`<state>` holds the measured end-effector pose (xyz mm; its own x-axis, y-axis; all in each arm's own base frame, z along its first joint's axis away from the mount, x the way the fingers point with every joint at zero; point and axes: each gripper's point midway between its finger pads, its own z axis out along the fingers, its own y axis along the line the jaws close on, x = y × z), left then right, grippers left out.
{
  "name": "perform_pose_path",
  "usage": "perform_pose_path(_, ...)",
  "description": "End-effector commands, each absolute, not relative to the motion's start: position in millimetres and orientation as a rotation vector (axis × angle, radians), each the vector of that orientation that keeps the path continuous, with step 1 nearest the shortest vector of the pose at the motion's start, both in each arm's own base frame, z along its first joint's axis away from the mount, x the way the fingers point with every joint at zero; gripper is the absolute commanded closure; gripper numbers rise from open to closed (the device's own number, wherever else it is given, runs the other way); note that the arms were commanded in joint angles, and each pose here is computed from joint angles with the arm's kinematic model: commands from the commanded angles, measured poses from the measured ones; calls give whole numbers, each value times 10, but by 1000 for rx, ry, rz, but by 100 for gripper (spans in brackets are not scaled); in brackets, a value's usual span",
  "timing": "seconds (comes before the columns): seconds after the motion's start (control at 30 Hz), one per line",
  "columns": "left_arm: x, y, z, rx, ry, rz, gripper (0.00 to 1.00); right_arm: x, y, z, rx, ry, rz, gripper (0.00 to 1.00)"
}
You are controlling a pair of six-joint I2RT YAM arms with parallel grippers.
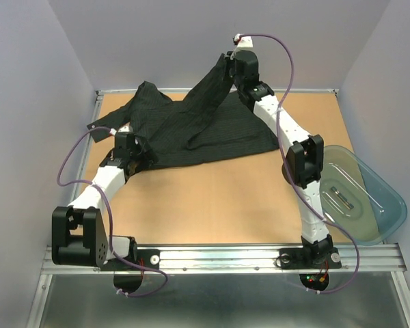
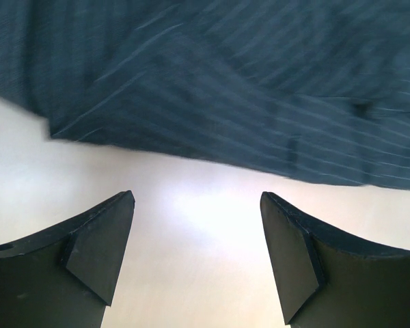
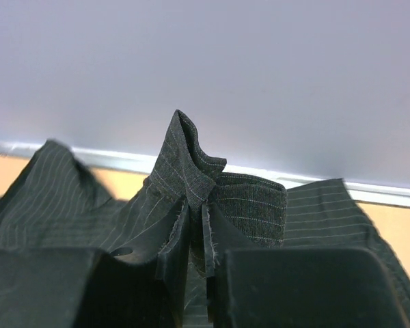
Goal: Fold and stack the long sleeve shirts
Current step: Fold the shirt
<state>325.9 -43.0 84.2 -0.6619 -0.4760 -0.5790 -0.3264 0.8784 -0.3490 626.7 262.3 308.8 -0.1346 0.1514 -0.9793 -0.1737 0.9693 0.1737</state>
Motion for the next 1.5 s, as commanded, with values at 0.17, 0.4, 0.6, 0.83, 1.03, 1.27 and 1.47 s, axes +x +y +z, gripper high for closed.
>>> perform_pose_path(0.17, 3831, -564, 1314, -697, 2197, -294, 17, 5852, 3111, 3291, -328, 1585, 545, 82)
perform_pose_path(0.4, 3757, -276, 1096, -847, 2205, -131, 17, 5606, 3092, 3093, -412, 1606, 539, 80)
perform_pose_path(0.6, 3891, -111, 1080, -686, 2239, -100, 19, 5483, 3023, 2919, -426, 1639, 520, 80)
perform_pose_path(0.83, 4093, -107, 938, -429, 2348, -47, 19, 5305, 3016, 2818, -445, 1667, 562, 80)
perform_pose_path(1.03, 4165, -60, 851, -365, 2362, -17, 19, 5168, 3046, 2724, -472, 1684, 615, 80)
perform_pose_path(1.27, 4161, -4, 680, -369, 2415, 17, 22, 5141, 3058, 2666, -484, 1693, 621, 80)
perform_pose_path(1.47, 4111, 7, 618, -376, 2445, 31, 32, 5138, 3065, 2650, -481, 1696, 628, 80)
